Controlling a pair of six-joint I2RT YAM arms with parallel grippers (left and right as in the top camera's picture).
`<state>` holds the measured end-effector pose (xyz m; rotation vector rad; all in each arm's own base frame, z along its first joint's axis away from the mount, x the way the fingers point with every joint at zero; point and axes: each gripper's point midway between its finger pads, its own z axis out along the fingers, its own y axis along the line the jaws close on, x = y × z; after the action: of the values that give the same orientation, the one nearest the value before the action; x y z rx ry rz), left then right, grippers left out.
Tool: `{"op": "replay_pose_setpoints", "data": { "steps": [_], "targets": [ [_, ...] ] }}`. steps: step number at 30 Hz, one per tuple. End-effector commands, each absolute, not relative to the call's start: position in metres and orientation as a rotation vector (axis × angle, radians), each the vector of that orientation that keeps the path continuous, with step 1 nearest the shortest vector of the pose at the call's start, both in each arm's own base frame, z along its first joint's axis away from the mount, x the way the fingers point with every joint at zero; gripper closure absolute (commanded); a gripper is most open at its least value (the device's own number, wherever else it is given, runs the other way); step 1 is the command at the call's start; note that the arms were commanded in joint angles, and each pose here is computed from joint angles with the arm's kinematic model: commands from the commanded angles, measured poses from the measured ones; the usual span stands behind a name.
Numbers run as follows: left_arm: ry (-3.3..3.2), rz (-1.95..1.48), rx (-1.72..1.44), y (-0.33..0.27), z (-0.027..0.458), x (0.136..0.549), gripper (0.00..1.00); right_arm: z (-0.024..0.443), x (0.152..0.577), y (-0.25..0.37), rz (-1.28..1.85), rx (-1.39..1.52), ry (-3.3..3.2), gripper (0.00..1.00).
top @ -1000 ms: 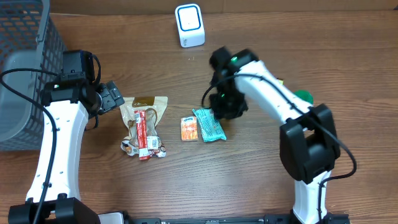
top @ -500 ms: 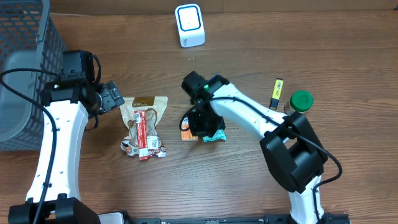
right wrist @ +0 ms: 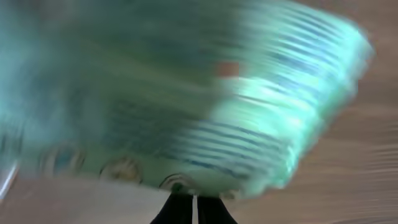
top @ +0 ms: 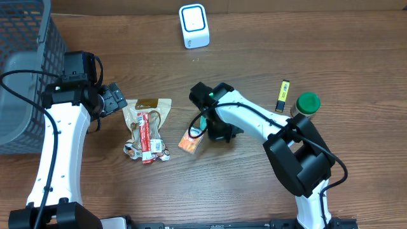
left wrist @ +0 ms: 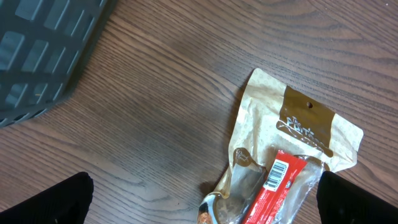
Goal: Scan the item barcode
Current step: 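Lift the wipes pack with the right gripper and rotate it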
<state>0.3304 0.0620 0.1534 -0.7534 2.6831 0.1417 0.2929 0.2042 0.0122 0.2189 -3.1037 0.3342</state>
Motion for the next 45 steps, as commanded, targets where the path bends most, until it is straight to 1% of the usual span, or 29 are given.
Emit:
{"op": "replay_pose_setpoints", "data": {
  "steps": [1, 5, 9, 11, 14, 17, 18, 20, 21, 25, 31, 45],
  "targets": [
    [2.693, 0.158, -0.746, 0.062, 0.151, 0.330, 0.00, 0.030, 0.332, 0.166, 0.622, 0.193, -3.230, 0.94],
    [2.693, 0.158, -0.746, 0.062, 0.151, 0.330, 0.00, 0.029, 0.358, 0.160, 0.567, 0.170, -3.300, 0.94],
    [2.694, 0.157, -0.746, 0.062, 0.151, 0.330, 0.00, 0.024, 0.377, 0.166, 0.352, 0.114, -3.346, 0.93],
    [2.693, 0.158, -0.746, 0.062, 0.151, 0.330, 0.00, 0.025, 0.383, 0.164, 0.280, 0.065, -3.352, 0.91],
    [2.693, 0.158, -0.746, 0.062, 0.151, 0.330, 0.00, 0.033, 0.384, 0.160, 0.149, -0.006, -3.303, 0.82],
    [2.693, 0.158, -0.746, 0.062, 0.151, 0.330, 0.00, 0.043, 0.374, 0.166, -0.061, -0.034, -3.199, 0.76],
    [2.693, 0.158, -0.746, 0.062, 0.151, 0.330, 0.00, 0.045, 0.369, 0.172, -0.167, -0.002, -3.155, 0.73],
    [2.693, 0.158, -0.746, 0.062, 0.151, 0.330, 0.00, 0.049, 0.360, 0.183, -0.343, 0.045, -3.082, 0.63],
    [2.693, 0.158, -0.746, 0.062, 0.151, 0.330, 0.00, 0.051, 0.357, 0.187, -0.412, 0.045, -3.049, 0.60],
    [2.693, 0.158, -0.746, 0.062, 0.151, 0.330, 0.00, 0.056, 0.348, 0.200, -0.608, 0.009, -2.951, 0.58],
    [2.693, 0.158, -0.746, 0.062, 0.151, 0.330, 0.00, 0.050, 0.349, 0.204, -0.641, 0.018, -2.957, 0.53],
    [2.693, 0.158, -0.746, 0.062, 0.151, 0.330, 0.00, 0.043, 0.368, 0.199, -0.588, -0.109, -3.038, 0.53]
  ]
}}
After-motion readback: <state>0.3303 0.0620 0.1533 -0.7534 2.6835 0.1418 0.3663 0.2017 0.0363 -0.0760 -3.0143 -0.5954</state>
